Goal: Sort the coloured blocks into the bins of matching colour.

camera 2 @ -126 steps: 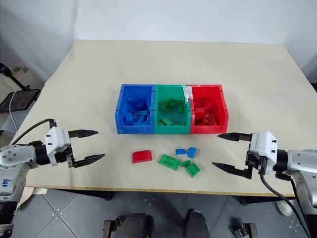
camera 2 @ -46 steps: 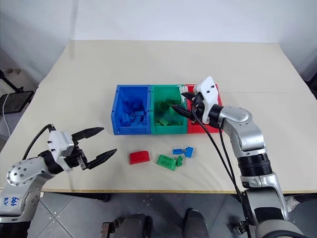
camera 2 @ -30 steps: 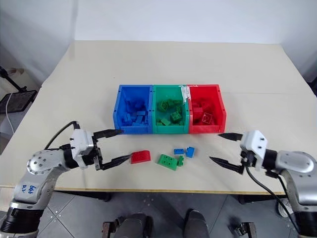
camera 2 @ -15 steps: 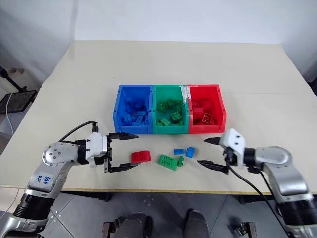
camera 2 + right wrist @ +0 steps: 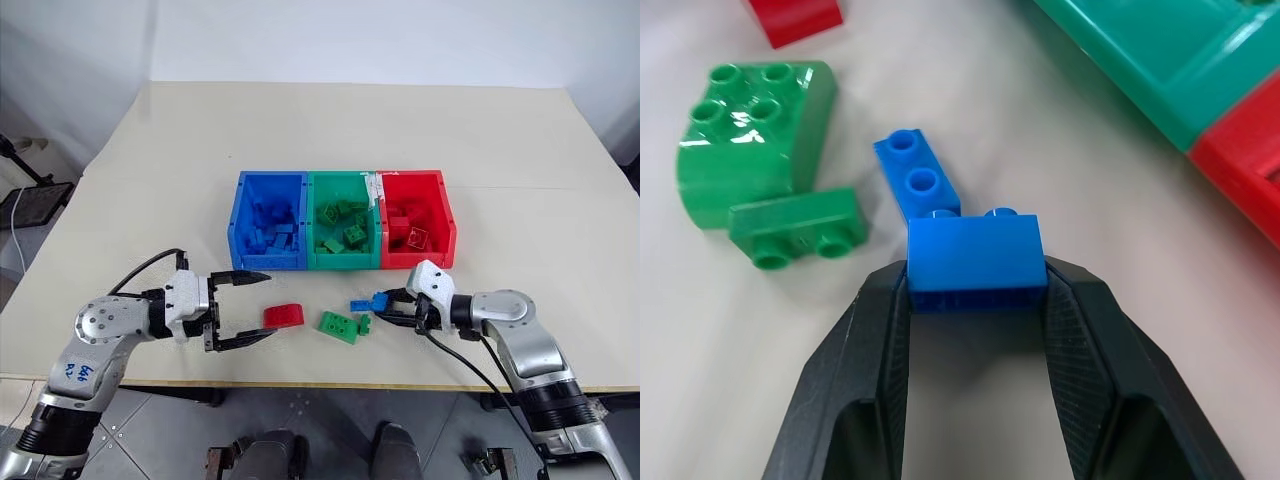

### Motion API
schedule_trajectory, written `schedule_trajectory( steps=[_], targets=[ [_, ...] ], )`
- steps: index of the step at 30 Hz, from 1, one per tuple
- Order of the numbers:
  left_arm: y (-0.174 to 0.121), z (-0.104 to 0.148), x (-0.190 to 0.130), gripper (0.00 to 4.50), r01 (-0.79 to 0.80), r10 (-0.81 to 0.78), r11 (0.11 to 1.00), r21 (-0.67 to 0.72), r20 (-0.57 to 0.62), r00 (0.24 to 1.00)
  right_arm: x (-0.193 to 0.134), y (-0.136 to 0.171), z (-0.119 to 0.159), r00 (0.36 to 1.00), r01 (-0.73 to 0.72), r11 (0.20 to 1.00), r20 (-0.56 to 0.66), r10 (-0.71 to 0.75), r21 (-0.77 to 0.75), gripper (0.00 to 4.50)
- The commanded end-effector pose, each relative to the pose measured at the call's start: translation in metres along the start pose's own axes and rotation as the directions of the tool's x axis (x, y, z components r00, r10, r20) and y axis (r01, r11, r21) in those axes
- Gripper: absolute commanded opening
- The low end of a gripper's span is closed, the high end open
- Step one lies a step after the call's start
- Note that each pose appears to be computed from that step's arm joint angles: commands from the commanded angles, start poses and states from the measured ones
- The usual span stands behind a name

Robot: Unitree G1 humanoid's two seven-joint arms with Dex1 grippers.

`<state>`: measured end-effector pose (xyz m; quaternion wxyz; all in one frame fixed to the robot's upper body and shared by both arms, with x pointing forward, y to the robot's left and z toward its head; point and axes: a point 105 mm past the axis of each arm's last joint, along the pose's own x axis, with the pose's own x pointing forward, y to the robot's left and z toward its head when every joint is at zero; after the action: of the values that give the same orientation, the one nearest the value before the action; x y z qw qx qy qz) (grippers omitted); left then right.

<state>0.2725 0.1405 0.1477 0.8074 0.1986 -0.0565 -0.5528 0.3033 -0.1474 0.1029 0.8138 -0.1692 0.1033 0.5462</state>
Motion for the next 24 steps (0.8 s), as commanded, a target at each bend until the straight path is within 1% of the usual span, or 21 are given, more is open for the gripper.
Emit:
schedule_trajectory(
  steps=[1,3,5,7,9,11,12,13,15,16,17,18,19,24],
  targets=[
    [0.013,0.010,-0.018,4.50,-0.133,0.136,0.990,-0.055,0.043,0.990,-0.002,-0.002,0.051,0.983,-0.030,0.999,0.181,0.027,0.017,1.45],
    [0.011,0.007,-0.028,4.50,-0.168,0.171,0.982,-0.088,0.022,0.985,0.005,0.000,0.076,0.967,-0.083,0.995,0.246,0.068,0.050,1.45],
    [0.009,0.004,-0.037,4.50,-0.208,0.208,0.974,-0.095,-0.005,0.978,0.016,0.003,0.098,0.953,-0.126,0.991,0.284,0.109,0.045,1.45],
    [0.006,-0.002,-0.049,4.50,-0.264,0.261,0.959,-0.105,-0.035,0.965,0.035,0.000,0.120,0.945,-0.128,0.992,0.304,0.116,0.019,1.45],
    [0.004,-0.008,-0.057,4.50,-0.309,0.304,0.944,-0.113,-0.062,0.951,0.054,-0.008,0.136,0.947,-0.088,0.996,0.310,0.085,-0.006,1.45],
    [0.002,-0.014,-0.068,4.50,-0.370,0.360,0.922,-0.114,-0.095,0.928,0.086,-0.020,0.160,0.945,-0.009,1.000,0.328,0.017,-0.025,1.45],
    [0.003,-0.016,-0.072,4.50,-0.391,0.380,0.914,-0.108,-0.106,0.919,0.098,-0.022,0.169,0.942,0.003,1.000,0.334,0.007,-0.031,1.45],
    [0.002,-0.016,-0.073,4.50,-0.400,0.389,0.910,-0.106,-0.111,0.914,0.107,-0.026,0.175,0.943,0.035,0.998,0.332,-0.018,-0.046,1.45],
    [0.003,-0.016,-0.074,4.50,-0.405,0.394,0.909,-0.100,-0.113,0.912,0.117,-0.029,0.176,0.948,0.045,0.997,0.317,-0.025,-0.056,1.45],
    [0.003,-0.016,-0.074,4.50,-0.406,0.395,0.908,-0.099,-0.112,0.912,0.121,-0.030,0.176,0.951,0.045,0.997,0.307,-0.026,-0.056,1.80],
    [0.003,-0.015,-0.074,4.50,-0.408,0.397,0.908,-0.098,-0.111,0.911,0.125,-0.027,0.174,0.957,0.015,0.998,0.290,0.001,-0.054,2.19],
    [0.003,-0.015,-0.074,4.50,-0.409,0.398,0.908,-0.097,-0.111,0.911,0.128,-0.025,0.175,0.959,0.005,0.998,0.284,0.011,-0.056,2.40],
    [0.003,-0.015,-0.073,4.50,-0.409,0.398,0.908,-0.095,-0.111,0.910,0.129,-0.025,0.176,0.958,0.007,0.998,0.285,0.010,-0.059,2.77],
    [0.000,-0.016,-0.071,4.50,-0.375,0.364,0.921,-0.102,-0.114,0.925,0.125,-0.018,0.177,0.952,-0.019,0.996,0.304,0.046,-0.092,4.43]
  ],
)
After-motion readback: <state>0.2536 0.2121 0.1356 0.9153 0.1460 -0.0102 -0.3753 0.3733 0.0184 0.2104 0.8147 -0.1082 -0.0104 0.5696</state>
